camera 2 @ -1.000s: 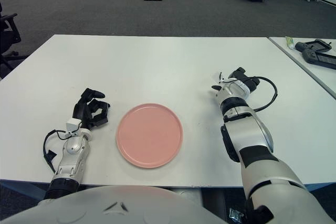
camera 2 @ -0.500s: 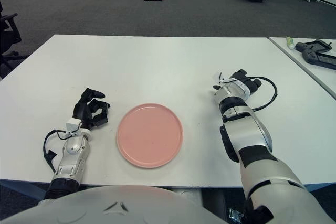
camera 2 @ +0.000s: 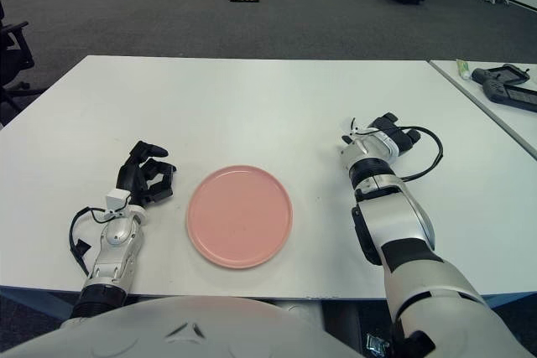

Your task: Put the apple into the plate.

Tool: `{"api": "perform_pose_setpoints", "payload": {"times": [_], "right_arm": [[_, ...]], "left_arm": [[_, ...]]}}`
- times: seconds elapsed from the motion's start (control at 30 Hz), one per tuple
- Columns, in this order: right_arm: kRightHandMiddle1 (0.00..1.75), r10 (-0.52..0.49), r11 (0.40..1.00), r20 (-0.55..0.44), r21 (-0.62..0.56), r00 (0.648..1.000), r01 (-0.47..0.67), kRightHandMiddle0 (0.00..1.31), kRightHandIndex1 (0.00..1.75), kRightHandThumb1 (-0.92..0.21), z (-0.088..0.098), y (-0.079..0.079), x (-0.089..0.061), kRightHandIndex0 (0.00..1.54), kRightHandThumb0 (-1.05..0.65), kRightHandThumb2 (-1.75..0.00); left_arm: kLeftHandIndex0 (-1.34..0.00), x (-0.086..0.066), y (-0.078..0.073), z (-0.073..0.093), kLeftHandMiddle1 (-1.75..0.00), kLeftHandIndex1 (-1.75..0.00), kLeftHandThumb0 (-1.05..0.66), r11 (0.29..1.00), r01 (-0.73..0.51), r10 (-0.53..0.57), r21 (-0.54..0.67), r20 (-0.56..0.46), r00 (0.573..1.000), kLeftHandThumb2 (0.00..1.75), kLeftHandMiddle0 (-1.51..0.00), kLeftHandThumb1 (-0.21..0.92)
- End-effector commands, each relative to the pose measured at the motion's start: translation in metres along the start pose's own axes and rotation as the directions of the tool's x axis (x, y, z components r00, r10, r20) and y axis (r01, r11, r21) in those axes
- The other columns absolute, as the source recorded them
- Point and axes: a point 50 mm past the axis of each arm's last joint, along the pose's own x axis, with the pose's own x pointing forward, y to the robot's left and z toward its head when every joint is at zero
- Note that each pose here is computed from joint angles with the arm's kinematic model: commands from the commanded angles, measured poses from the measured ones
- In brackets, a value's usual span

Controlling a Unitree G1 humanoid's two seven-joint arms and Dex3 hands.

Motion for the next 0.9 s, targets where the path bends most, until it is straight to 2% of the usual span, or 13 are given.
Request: {"api": "perform_pose_setpoints", "payload": {"times": [0.0,0.07,0.2,0.7,0.87], "right_arm": [[0.18,0.134,0.991,-0.097,0.001,0.986,-0.135,0.00,0.00,-0.68,-0.031,0.036,-0.006,0.00,-0.71,-0.63],[0.20,0.135,0.991,-0.101,0.005,0.986,-0.135,0.00,0.00,-0.68,-0.032,0.037,-0.006,0.00,-0.70,-0.65],[0.24,0.150,0.988,-0.113,-0.006,0.982,-0.152,0.00,0.00,-0.69,-0.052,0.047,-0.005,0.01,-0.69,-0.67],[0.29,0.135,0.990,-0.142,0.052,0.981,-0.129,0.00,0.01,-0.63,-0.063,0.057,-0.008,0.02,-0.61,-0.77],[0.50,0.122,0.990,-0.165,0.092,0.979,-0.108,0.00,0.29,-0.56,-0.067,0.059,-0.008,0.01,-0.58,-0.83]], "left_arm": [[-0.41,-0.010,0.006,-0.019,-1.41,-1.75,0.00,1.000,-0.017,0.017,0.008,-0.109,0.994,1.11,-0.65,0.41],[-0.41,-0.010,0.006,-0.019,-1.41,-1.75,-0.01,1.000,-0.017,0.018,0.006,-0.108,0.994,1.11,-0.66,0.41],[-0.42,-0.011,0.007,-0.018,-1.42,-1.75,-0.01,1.000,-0.013,0.013,0.003,-0.103,0.995,1.13,-0.66,0.39],[-0.41,-0.010,0.009,-0.019,-1.43,-1.75,0.00,1.000,-0.012,0.013,0.012,-0.103,0.995,1.13,-0.66,0.39],[-0.41,-0.010,0.009,-0.018,-1.44,-1.75,-0.01,1.000,-0.009,0.011,0.015,-0.103,0.995,1.13,-0.65,0.40]]}}
